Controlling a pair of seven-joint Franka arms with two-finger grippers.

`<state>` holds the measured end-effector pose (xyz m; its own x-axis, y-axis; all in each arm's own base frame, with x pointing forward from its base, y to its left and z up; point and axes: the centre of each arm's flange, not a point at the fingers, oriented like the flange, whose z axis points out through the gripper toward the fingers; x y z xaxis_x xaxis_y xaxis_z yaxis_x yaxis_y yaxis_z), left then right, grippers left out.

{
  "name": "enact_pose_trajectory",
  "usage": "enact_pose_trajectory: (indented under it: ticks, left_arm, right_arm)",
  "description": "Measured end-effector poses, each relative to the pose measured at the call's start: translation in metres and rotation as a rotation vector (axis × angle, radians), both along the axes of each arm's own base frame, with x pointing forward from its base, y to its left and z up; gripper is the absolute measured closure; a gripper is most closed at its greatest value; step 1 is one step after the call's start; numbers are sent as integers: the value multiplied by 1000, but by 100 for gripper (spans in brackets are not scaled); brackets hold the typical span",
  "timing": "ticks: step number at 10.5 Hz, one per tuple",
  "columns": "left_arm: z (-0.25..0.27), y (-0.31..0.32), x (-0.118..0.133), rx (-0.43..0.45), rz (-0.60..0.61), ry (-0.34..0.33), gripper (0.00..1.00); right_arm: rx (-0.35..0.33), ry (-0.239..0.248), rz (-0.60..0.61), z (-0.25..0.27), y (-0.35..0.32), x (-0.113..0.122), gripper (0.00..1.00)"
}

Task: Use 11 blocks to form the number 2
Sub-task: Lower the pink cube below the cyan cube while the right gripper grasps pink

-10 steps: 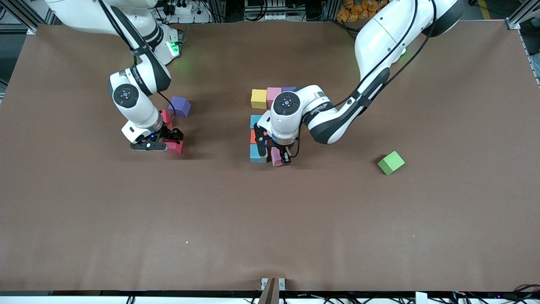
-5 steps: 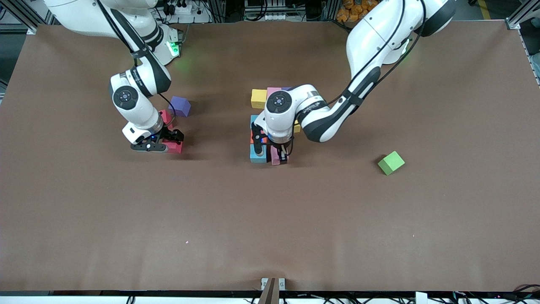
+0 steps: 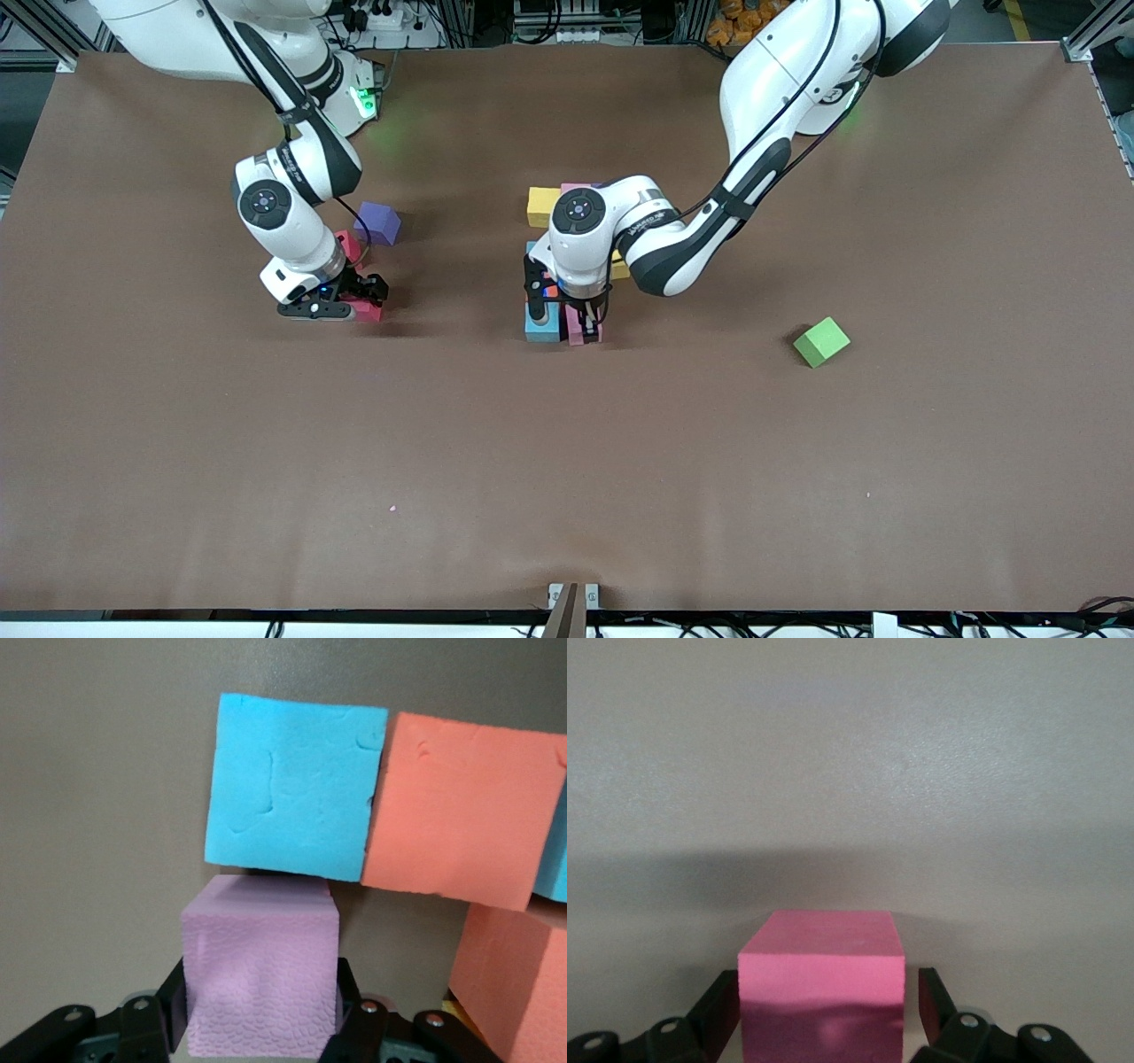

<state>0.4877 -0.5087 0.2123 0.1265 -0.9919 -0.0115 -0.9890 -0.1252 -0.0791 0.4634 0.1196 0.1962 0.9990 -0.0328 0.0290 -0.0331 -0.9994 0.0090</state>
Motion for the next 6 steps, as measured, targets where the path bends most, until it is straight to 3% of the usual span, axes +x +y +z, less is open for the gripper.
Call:
enact_pose_trajectory:
  ticks: [1, 2, 3, 6]
  left_arm:
    - [-1, -3, -3, 0, -7, 1, 33]
    - [-1, -6, -7, 0, -13, 1, 33]
    - [-2, -9, -9, 1, -18, 2, 33]
    - [-2, -11, -7, -3, -26, -1, 33]
  right_arm:
    - [1, 3, 1, -2, 0, 0, 25]
    - [1, 4, 3, -2, 0, -1, 26]
    - [1, 3, 3, -2, 1, 0, 40]
    - [-7, -25, 3, 15, 1, 10, 40]
